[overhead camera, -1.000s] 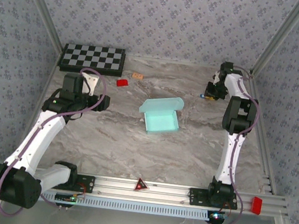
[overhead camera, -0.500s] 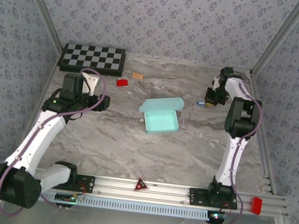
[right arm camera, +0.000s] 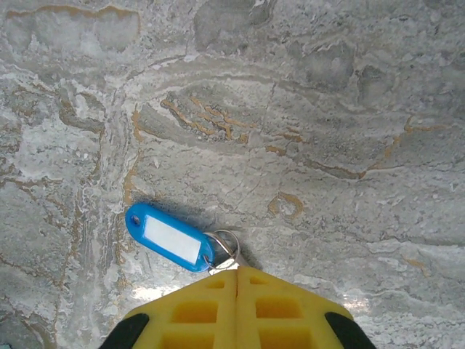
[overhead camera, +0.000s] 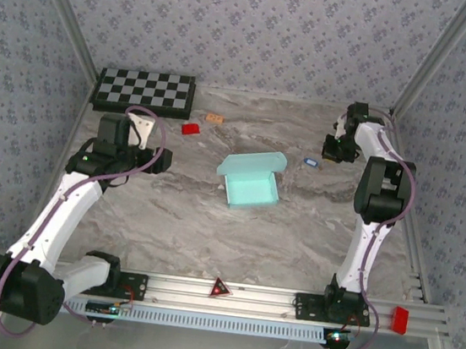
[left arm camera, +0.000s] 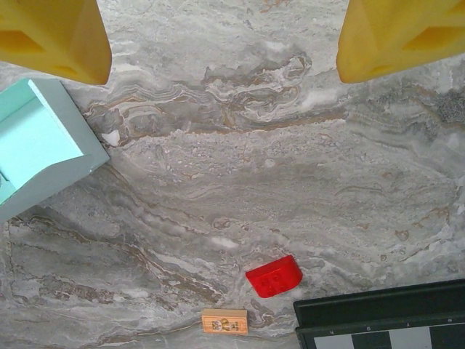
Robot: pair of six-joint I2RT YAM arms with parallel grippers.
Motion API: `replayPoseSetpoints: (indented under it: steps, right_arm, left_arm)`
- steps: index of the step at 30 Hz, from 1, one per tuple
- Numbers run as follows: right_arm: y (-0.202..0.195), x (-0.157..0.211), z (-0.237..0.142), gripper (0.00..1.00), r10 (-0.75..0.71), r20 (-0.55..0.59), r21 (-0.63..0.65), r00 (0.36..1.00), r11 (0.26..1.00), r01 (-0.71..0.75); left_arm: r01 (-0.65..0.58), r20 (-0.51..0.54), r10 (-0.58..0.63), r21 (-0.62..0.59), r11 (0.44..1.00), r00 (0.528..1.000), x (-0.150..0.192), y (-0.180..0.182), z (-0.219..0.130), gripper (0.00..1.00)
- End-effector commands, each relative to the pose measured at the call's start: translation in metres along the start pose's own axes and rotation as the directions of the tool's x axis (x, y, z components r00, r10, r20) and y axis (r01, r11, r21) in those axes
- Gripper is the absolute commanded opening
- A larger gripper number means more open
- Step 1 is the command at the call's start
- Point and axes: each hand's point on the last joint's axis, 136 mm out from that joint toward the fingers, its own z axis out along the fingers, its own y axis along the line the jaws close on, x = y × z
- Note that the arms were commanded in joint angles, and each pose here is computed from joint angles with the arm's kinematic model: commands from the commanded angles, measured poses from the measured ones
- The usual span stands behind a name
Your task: Fold the paper box
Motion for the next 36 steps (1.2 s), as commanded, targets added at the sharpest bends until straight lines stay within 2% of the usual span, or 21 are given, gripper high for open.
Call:
replayPoseSetpoints:
  steps: [1,5,7,13,20,36]
  right_arm:
    - [0.007,-0.004,-0.001,0.15,-0.026,-0.002,-0.019,1.000,0.999,0.026]
    - [0.010,-0.002,0.009,0.32,-0.034,-0.020,-0.011,0.999,0.999,0.034]
    - [0.010,0.002,0.014,0.37,-0.024,-0.043,-0.003,0.999,1.000,0.024]
    - [0.006,0.006,0.020,0.39,0.027,-0.054,0.015,0.998,1.000,-0.026]
    - [0.008,0.007,0.028,0.43,0.022,-0.066,0.016,0.998,1.000,-0.021]
    - [0.013,0.029,0.042,0.46,-0.121,-0.174,0.094,0.977,0.986,0.139]
  left_arm:
    - [0.002,-0.009,-0.002,0.011,1.000,1.000,0.001,0.000,0.001,0.81]
    - [0.002,-0.010,-0.002,0.011,1.000,1.000,0.001,0.000,0.001,0.81]
    - [0.002,-0.011,-0.002,0.010,1.000,1.000,0.002,0.000,0.001,0.81]
    - [0.002,-0.010,-0.002,0.012,1.000,1.000,0.001,0.000,0.001,0.81]
    - [0.004,-0.010,-0.004,0.012,1.000,1.000,0.001,-0.001,0.001,0.81]
    - [0.005,-0.007,-0.005,0.013,1.000,1.000,0.001,-0.001,0.001,0.81]
